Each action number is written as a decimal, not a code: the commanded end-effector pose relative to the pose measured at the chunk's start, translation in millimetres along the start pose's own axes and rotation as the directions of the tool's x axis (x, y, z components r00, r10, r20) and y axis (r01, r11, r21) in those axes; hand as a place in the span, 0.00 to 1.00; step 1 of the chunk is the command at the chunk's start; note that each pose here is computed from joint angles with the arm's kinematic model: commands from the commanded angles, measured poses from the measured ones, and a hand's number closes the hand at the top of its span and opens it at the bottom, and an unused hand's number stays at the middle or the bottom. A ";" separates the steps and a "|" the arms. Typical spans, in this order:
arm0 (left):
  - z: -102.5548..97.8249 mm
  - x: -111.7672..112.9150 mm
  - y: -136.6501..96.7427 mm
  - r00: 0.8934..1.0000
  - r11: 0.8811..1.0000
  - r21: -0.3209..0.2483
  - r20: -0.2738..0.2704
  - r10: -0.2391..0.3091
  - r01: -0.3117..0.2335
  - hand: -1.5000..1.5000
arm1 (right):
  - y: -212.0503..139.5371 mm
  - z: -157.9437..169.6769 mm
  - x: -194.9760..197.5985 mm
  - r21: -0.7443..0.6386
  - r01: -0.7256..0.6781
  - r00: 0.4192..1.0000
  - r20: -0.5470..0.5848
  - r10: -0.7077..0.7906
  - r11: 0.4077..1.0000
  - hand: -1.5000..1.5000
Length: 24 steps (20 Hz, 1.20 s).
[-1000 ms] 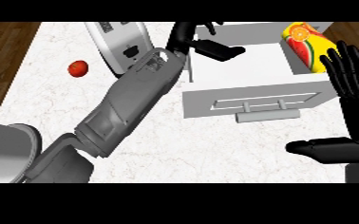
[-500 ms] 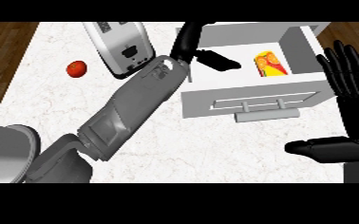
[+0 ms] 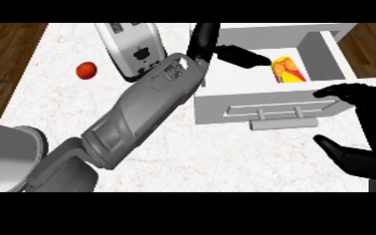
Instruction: Pick up the cup, place it into the drawer and close the drawer
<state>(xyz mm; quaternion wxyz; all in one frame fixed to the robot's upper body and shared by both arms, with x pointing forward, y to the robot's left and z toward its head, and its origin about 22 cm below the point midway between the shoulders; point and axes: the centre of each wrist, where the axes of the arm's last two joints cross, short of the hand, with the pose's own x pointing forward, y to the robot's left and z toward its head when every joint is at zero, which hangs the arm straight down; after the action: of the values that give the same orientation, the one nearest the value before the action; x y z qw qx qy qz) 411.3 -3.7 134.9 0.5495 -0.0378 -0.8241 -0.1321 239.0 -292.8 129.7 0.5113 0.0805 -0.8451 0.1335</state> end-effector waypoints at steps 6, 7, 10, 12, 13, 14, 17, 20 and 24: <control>-1.6 2.7 25.9 0.994 0.992 0.066 0.009 0.105 -0.105 0.00 | -5.3 11.0 26.9 0.188 -0.219 0.969 -0.072 0.236 0.957 1.00; -2.8 9.2 24.1 0.994 0.992 0.063 -0.001 0.110 -0.110 0.00 | 3.0 8.7 27.5 0.212 -0.243 0.961 -0.078 0.264 0.947 1.00; -16.7 25.5 59.6 0.994 0.989 0.099 0.019 0.109 -0.110 0.00 | 14.7 7.9 11.8 0.204 -0.322 0.936 -0.077 0.343 0.924 1.00; 7.3 12.3 50.4 0.993 0.989 0.089 0.006 0.118 -0.118 0.00 | 14.4 9.4 17.8 0.189 -0.354 0.919 -0.108 0.378 0.916 1.00; 3.9 14.4 77.4 0.993 0.986 0.119 -0.007 0.119 -0.117 0.00 | 11.4 18.6 18.4 0.179 -0.363 0.916 -0.110 0.385 0.915 1.00; -0.1 15.2 93.9 0.994 0.987 0.120 -0.006 0.105 -0.104 0.00 | 13.0 16.6 9.2 0.212 -0.399 0.895 -0.125 0.429 0.892 1.00; 26.2 9.9 96.8 0.990 0.982 0.126 -0.003 0.142 -0.140 0.00 | 24.6 3.1 -3.5 0.175 -0.409 0.888 -0.151 0.435 0.895 1.00; 31.5 20.1 122.7 0.988 0.975 0.162 -0.009 0.157 -0.154 0.00 | 26.9 -2.2 -19.0 0.180 -0.477 0.849 -0.158 0.504 0.860 1.00; 56.0 6.5 159.3 0.984 0.975 0.141 -0.021 0.175 -0.170 0.00 | 39.3 -15.4 -43.4 0.272 -0.577 0.774 -0.117 0.622 0.770 1.00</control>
<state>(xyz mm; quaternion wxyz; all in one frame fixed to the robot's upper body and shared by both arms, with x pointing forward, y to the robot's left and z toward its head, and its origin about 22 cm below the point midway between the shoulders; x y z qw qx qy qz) 399.8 130.7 153.2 0.5702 -0.0627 -0.8187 -0.0268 244.6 -257.1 108.0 0.5286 -0.1195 -0.7678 0.3417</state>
